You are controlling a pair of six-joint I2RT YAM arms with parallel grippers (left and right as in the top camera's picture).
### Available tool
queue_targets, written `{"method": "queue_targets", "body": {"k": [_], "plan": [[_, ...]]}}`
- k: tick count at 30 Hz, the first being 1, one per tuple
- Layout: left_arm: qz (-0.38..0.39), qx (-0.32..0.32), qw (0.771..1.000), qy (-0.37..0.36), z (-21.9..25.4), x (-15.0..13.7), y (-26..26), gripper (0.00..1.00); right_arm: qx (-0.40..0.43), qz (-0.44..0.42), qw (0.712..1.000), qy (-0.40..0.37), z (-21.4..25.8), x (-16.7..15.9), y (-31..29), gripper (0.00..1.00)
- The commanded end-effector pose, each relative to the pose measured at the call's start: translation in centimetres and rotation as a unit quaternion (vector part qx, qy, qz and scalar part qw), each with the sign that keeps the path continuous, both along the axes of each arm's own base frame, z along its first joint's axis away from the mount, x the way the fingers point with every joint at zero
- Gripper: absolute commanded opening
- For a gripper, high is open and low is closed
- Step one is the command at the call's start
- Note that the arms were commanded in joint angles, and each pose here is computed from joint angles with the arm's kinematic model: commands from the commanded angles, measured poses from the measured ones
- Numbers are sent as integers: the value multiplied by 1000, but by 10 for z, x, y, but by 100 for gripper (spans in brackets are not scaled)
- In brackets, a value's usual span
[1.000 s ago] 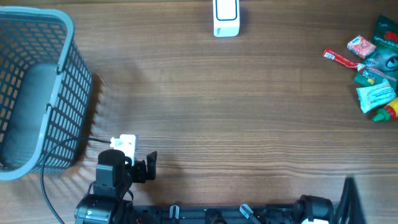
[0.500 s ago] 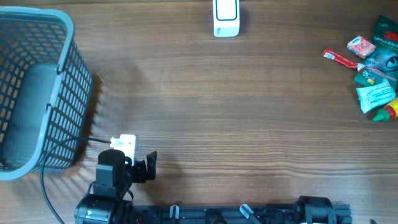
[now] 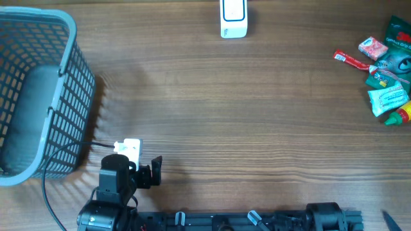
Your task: Scan the item barcode
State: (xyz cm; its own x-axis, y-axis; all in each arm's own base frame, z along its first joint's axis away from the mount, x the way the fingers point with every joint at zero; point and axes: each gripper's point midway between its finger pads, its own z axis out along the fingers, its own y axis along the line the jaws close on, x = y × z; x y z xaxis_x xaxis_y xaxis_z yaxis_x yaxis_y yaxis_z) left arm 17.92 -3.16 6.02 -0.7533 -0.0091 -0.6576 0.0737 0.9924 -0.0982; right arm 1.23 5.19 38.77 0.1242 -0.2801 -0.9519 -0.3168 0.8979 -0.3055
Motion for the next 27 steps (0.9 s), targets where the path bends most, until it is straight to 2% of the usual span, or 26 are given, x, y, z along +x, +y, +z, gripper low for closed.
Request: {"method": "queue_targets", "body": {"k": [1,5,8,12,17,21,27], "plan": [[1,3,1000,-2,0,0,1,100,8,72,997,7,-14,33,24,100],[1,3,1000,-2,0,0,1,100,46,91,995,12,-32,90,32,100],[1,3,1000,-2,0,0,1,100,65,91,993,32,-65,132,34,100],[1,3,1000,-2,0,0,1,100,66,96,992,39,-108,168,38,100],[1,3,1000,-2,0,0,1,100,60,113,992,-12,-126,189,43,100],[1,3,1000,-2,0,0,1,100,60,99,992,-57,-120,195,38,100],[1,3,1000,-2,0,0,1,100,64,79,993,-61,-121,199,32,100]]}}
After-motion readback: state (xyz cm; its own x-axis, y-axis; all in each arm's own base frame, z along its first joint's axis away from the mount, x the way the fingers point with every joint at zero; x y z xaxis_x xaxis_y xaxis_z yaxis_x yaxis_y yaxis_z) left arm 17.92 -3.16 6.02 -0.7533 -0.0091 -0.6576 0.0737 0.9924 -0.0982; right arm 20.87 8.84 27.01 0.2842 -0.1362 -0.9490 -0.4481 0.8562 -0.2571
